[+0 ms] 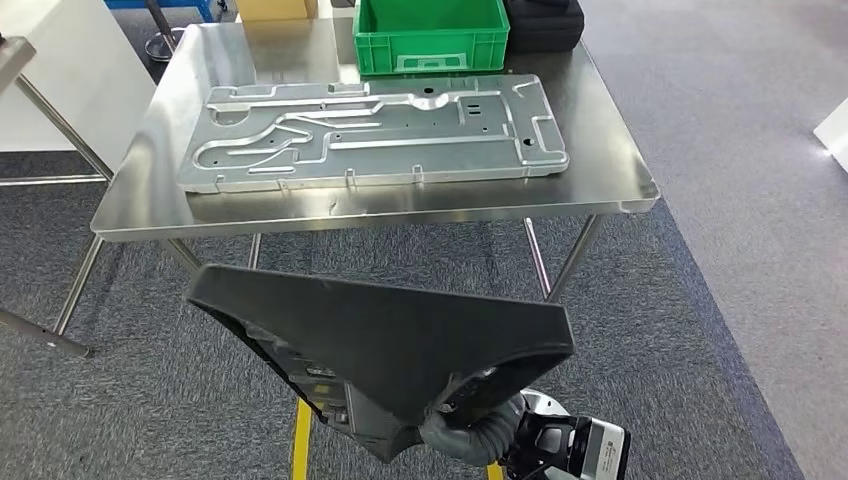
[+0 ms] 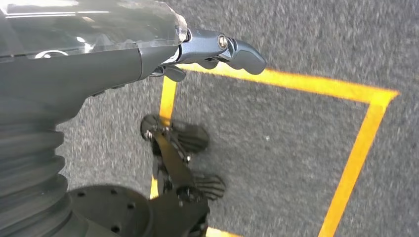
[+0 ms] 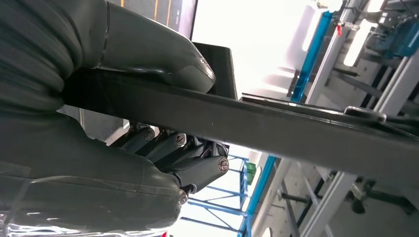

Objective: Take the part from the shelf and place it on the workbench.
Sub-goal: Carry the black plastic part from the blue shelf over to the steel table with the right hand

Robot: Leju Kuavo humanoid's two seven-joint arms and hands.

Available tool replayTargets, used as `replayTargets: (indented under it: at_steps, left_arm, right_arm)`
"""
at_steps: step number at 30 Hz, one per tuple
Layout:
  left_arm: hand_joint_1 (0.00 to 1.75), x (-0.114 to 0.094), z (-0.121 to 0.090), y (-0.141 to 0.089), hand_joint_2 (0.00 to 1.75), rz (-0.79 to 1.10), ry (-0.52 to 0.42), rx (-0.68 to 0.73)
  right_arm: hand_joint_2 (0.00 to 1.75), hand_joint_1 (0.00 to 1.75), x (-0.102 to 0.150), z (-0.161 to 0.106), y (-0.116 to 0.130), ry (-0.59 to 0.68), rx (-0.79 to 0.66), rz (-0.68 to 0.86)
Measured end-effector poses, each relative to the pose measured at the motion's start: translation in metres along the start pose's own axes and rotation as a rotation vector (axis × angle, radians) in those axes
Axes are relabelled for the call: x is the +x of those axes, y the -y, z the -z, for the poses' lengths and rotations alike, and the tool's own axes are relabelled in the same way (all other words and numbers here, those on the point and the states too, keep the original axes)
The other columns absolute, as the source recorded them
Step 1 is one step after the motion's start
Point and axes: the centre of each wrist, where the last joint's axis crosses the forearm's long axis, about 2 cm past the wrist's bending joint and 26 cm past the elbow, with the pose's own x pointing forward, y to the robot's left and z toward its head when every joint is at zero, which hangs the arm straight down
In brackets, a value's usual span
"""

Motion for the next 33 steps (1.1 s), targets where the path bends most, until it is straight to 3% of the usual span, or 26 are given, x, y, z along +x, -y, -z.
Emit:
replayTargets:
  at_steps: [33]
  left_arm:
    - [0.00,0.0022,0.0013,0.0006,1.75,0.006,0.021,-0.019]
  right_arm:
    - [1.75,1.55,0.0026,-0.0009,0.0050,-0.002,-0.017,-0.070]
